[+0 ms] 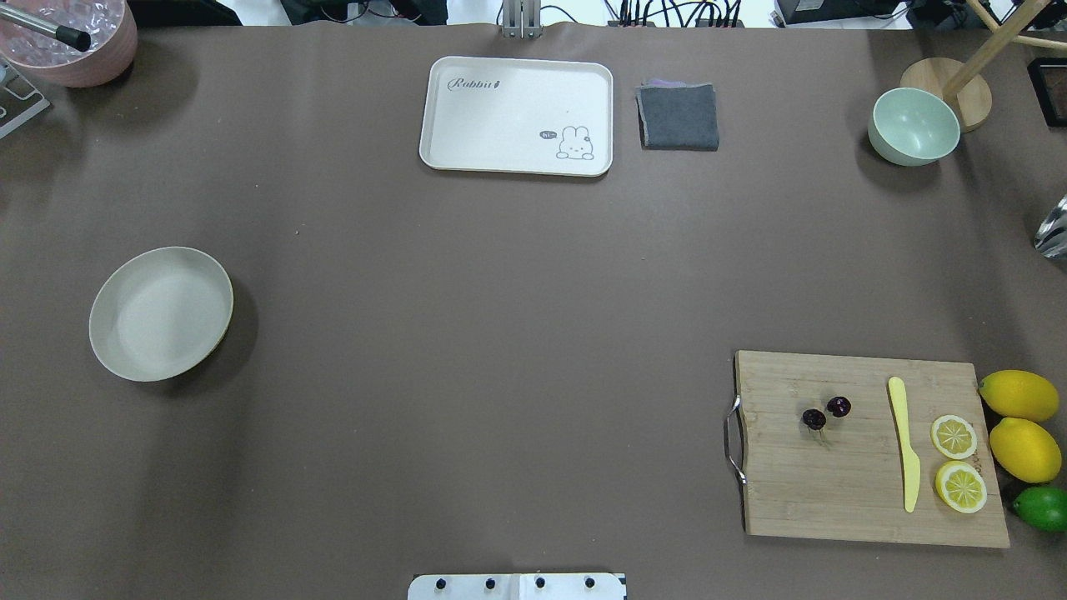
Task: Place red cherry on plate
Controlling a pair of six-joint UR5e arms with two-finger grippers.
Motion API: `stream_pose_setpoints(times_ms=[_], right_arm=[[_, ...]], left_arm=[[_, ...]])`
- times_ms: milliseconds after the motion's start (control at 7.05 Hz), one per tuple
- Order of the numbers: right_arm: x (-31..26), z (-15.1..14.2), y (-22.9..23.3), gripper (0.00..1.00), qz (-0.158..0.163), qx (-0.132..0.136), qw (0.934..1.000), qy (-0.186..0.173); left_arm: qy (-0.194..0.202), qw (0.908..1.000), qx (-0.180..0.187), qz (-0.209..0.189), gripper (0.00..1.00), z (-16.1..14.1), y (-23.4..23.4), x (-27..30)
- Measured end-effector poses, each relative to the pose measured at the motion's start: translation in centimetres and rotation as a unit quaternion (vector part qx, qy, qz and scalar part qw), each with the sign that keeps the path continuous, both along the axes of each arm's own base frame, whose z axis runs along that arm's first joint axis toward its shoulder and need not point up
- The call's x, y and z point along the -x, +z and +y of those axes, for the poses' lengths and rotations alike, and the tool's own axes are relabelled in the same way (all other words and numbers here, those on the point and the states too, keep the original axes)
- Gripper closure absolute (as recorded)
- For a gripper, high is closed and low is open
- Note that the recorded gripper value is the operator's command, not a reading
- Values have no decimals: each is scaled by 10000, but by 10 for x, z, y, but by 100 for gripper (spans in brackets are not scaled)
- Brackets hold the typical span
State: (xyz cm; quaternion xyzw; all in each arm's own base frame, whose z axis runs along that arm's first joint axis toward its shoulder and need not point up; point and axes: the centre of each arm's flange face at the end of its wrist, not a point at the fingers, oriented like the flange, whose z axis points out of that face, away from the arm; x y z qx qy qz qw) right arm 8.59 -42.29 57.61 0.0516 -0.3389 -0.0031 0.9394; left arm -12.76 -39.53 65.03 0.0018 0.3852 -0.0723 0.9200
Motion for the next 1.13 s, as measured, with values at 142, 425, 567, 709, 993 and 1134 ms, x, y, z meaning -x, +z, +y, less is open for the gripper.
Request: stream_pose_setpoints(times_ms=[142,425,567,709,993,1134], right_arm=[[2,-1,1,0,43,27,10000,-21],[9,-4,2,0,55,130,9999,-31],[11,-7,-2,0,25,206,9997,84],[11,-9,-6,0,13,210,9997,148],[11,-13,-11,0,-7,179,9997,190],[12,-13,-12,0,-41,177,9997,191]], left_arm=[[-30,10000,-47,-14,2,-2,-6,2],[-66,9999,-102,-1,2,-11,-16,4],[-77,9999,-125,8,2,-26,-30,7],[-83,9999,-115,18,2,-51,-58,12],[-81,9998,-117,147,2,-97,-120,16],[-42,9991,-126,407,2,-109,-135,6]])
